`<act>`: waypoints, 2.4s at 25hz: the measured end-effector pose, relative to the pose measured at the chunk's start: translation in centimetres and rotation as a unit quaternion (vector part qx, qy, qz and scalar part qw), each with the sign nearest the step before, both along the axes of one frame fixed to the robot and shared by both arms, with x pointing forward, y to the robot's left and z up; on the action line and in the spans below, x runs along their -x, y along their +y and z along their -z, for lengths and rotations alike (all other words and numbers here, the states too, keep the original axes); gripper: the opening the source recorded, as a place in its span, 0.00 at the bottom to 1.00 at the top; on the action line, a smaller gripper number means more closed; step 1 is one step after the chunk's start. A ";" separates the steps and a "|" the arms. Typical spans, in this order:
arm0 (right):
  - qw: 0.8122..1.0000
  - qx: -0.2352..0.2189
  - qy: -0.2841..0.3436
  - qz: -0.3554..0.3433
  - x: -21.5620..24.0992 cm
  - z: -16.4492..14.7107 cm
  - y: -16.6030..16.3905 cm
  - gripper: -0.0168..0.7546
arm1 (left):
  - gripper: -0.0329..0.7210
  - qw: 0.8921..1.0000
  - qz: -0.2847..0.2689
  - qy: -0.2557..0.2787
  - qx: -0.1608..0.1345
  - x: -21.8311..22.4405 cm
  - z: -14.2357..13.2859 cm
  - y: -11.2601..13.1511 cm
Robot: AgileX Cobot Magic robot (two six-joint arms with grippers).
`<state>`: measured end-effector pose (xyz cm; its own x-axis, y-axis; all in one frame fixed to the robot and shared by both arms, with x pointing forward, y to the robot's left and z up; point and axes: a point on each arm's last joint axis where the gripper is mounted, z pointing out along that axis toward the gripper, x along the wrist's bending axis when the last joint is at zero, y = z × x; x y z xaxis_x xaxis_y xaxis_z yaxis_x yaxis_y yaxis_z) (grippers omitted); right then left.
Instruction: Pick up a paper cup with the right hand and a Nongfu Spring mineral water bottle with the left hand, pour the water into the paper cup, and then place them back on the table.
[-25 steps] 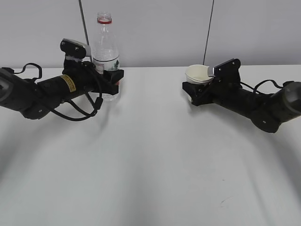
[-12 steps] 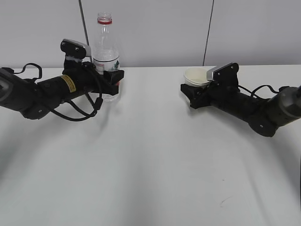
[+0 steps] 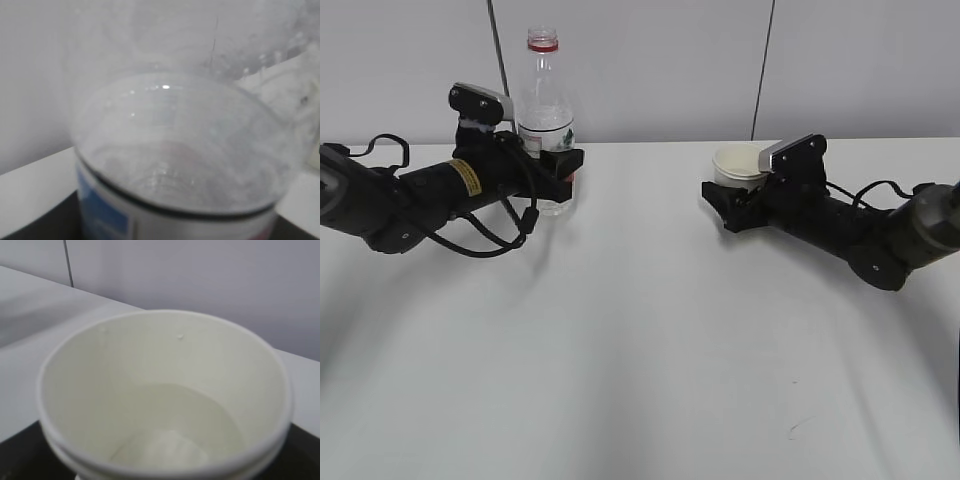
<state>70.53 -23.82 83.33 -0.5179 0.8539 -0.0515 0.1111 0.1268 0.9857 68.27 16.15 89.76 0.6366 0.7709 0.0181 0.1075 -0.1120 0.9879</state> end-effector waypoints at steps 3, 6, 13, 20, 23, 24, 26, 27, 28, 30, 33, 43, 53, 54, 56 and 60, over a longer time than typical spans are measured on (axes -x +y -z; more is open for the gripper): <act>1.000 0.001 0.002 0.001 0.0 0.0 -0.1 0.85 | 0.53 1.000 0.000 0.000 0.000 0.0 0.0 0.0; 1.000 0.003 0.004 0.003 0.0 0.1 -0.1 0.85 | 0.53 1.000 0.000 0.000 -0.001 0.0 0.0 0.0; 1.000 0.012 0.024 0.013 0.2 0.6 -0.7 0.85 | 0.53 1.000 0.000 0.000 -0.001 0.0 0.0 0.0; 0.999 -0.009 0.034 0.017 1.7 1.6 -1.4 0.85 | 0.53 1.000 0.000 0.001 -0.002 0.0 0.0 0.0; 0.999 -0.019 0.030 0.017 2.1 1.7 -1.6 0.85 | 0.53 1.000 -0.002 0.005 -0.006 0.0 0.1 0.0; 0.999 -0.021 0.029 0.017 2.2 1.8 -1.7 0.85 | 0.53 1.000 -0.003 0.008 -0.008 0.0 0.2 0.1; 0.999 -0.025 0.033 0.018 2.6 2.0 -1.7 0.85 | 0.53 1.000 -0.005 0.011 -0.011 0.0 0.3 0.1; 0.999 -0.028 0.037 0.020 2.8 2.2 -1.7 0.85 | 0.53 1.000 -0.005 0.011 -0.011 0.0 0.3 0.1; 0.998 -0.029 0.039 0.024 3.0 2.3 -1.7 0.85 | 0.53 1.000 -0.006 0.011 -0.011 0.0 0.3 0.1; 0.998 -0.029 0.043 0.028 3.5 2.3 -1.8 0.85 | 0.53 1.000 -0.006 0.011 -0.011 0.0 0.3 0.1; 0.998 -0.037 0.038 0.032 4.3 2.1 -2.4 0.85 | 0.53 1.000 -0.006 0.011 -0.011 0.0 0.3 0.1; 0.998 -0.052 0.013 0.031 7.6 -2.6 -2.5 0.83 | 0.53 1.000 -0.018 0.013 0.000 -0.2 0.2 0.3; 0.999 -0.040 -0.018 0.033 12.5 -9.7 -2.5 0.79 | 0.53 0.998 -0.057 0.020 0.032 -0.5 0.0 0.8; 0.998 -0.041 -0.019 0.032 13.2 -10.1 -2.4 0.79 | 0.53 0.998 -0.058 0.020 0.032 -0.6 0.0 0.8; 0.999 -0.041 -0.014 0.029 14.3 -10.5 -2.4 0.79 | 0.53 0.997 -0.062 0.021 0.035 -0.6 -0.1 0.8; 0.999 -0.041 0.001 0.028 16.0 -10.3 -2.3 0.79 | 0.53 0.996 -0.071 0.029 0.042 -0.7 0.7 0.9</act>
